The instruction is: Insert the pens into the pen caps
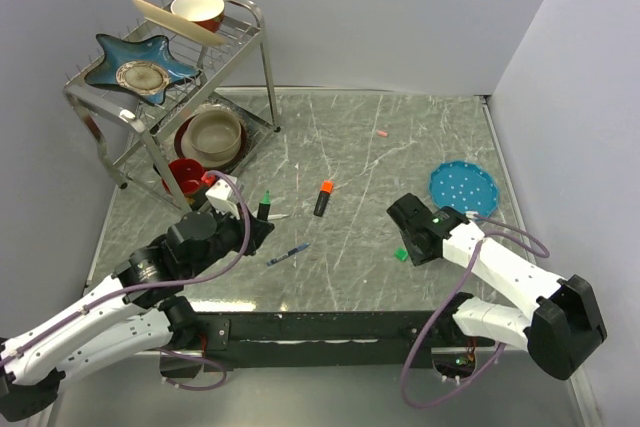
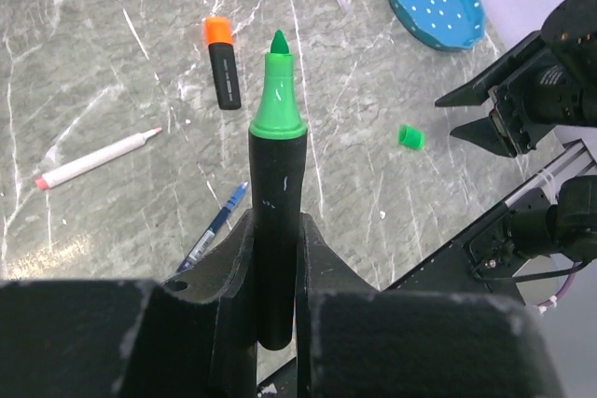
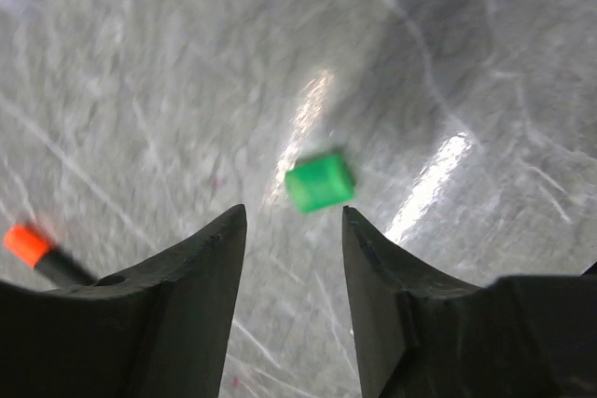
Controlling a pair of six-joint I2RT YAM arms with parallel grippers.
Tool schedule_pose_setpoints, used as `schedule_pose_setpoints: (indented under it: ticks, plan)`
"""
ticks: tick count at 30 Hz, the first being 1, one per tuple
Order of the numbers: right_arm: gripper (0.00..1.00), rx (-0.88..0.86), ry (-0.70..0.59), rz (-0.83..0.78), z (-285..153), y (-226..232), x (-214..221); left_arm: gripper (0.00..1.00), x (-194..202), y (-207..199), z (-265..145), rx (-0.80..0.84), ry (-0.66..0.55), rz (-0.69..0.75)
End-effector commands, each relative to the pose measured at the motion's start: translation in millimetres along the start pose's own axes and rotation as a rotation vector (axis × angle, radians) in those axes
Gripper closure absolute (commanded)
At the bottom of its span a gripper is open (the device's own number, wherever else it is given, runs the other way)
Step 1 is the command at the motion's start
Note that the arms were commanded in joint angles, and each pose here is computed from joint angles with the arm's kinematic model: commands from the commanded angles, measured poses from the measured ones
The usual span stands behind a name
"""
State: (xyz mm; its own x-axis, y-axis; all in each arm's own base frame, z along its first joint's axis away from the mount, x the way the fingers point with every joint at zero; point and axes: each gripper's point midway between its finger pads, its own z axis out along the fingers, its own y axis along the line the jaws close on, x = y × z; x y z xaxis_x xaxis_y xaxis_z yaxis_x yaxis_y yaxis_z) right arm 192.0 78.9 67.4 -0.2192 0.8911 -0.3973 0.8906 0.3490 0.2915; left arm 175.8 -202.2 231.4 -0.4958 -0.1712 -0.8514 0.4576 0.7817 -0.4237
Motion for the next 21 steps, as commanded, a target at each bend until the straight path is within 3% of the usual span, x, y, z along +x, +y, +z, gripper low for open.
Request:
schedule_pose_setpoints:
  ticks: [1,21]
  plan:
    - [0.44,0.021,0.012,0.090,6,4,-3,0.99,-16,-7,-3,0.016,-0.034,0.009]
    - [0.43,0.184,0.083,0.117,35,-19,22,0.99,-14,-7,-3,0.009,-0.019,0.013]
